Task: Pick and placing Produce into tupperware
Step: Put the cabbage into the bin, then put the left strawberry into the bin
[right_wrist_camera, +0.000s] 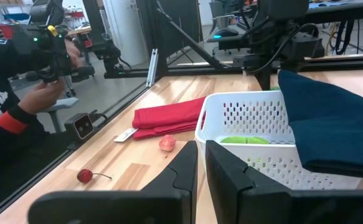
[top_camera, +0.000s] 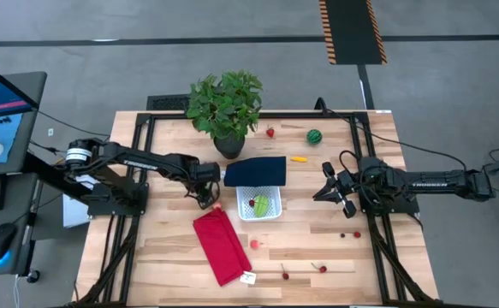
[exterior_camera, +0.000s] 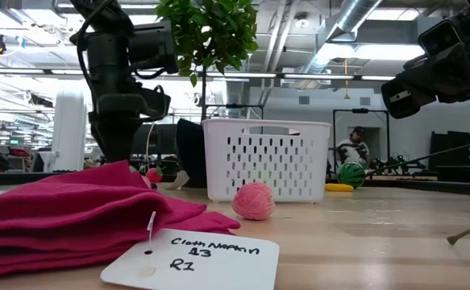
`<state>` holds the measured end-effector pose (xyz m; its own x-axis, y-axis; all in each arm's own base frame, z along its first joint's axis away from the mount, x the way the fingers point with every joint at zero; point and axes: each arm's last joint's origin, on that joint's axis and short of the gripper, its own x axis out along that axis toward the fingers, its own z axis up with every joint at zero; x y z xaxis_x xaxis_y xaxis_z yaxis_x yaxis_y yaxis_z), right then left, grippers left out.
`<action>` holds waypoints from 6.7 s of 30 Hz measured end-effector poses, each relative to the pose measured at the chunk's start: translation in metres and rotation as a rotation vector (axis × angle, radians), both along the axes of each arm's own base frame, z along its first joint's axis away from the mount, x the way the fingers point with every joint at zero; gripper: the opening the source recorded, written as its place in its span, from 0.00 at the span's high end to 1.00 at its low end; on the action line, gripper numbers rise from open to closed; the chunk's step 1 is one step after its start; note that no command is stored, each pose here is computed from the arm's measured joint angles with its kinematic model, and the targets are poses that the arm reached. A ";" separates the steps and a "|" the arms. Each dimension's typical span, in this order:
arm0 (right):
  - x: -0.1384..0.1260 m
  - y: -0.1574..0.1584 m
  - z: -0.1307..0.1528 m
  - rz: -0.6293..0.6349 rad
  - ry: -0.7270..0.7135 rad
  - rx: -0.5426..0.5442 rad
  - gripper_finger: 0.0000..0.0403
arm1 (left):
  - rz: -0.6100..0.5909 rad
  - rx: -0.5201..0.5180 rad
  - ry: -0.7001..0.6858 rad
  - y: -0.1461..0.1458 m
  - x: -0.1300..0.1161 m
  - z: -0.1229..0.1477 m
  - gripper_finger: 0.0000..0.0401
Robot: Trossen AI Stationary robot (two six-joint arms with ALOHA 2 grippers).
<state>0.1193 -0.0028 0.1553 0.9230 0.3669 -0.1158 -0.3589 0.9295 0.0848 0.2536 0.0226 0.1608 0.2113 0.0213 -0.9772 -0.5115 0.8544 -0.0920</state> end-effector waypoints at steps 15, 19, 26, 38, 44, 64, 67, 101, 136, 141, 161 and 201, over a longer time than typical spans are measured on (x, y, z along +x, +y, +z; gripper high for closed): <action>0.000 0.000 0.000 0.000 0.000 0.000 0.86 | 0.003 -0.066 -0.019 0.001 -0.011 -0.021 0.32; 0.000 0.000 0.000 0.000 0.000 0.000 0.86 | 0.003 -0.060 -0.024 0.002 -0.011 -0.021 0.33; 0.000 0.000 0.000 0.000 0.000 0.000 0.86 | 0.021 -0.049 -0.027 0.003 -0.011 -0.021 0.46; 0.000 0.000 0.000 0.000 0.001 0.000 0.86 | 0.051 0.017 -0.044 0.008 -0.010 -0.008 0.39; 0.000 0.000 0.000 0.000 0.003 0.001 0.86 | 0.062 0.006 -0.117 0.006 -0.013 0.007 0.48; 0.000 0.000 0.000 -0.001 0.005 0.001 0.86 | 0.035 -0.026 -0.317 -0.025 -0.014 0.038 0.46; 0.000 0.000 0.000 0.000 0.005 0.001 0.86 | 0.015 -0.041 -0.372 -0.030 -0.010 0.042 0.45; 0.000 0.000 -0.003 -0.001 0.027 0.004 0.86 | -0.254 -0.015 -0.564 -0.057 0.070 0.067 0.44; -0.001 0.000 -0.004 0.000 0.045 0.006 0.86 | -0.349 0.382 -0.188 -0.078 0.087 0.079 0.35; -0.001 0.000 -0.005 -0.001 0.058 0.008 0.86 | -0.238 0.559 -0.071 -0.093 0.063 0.080 0.42; -0.001 0.000 -0.008 -0.001 0.086 0.012 0.86 | 0.205 0.927 -0.114 -0.095 -0.027 0.006 0.53; -0.001 0.000 -0.008 0.000 0.086 0.012 0.86 | 0.440 0.512 -0.379 0.122 -0.082 0.039 0.53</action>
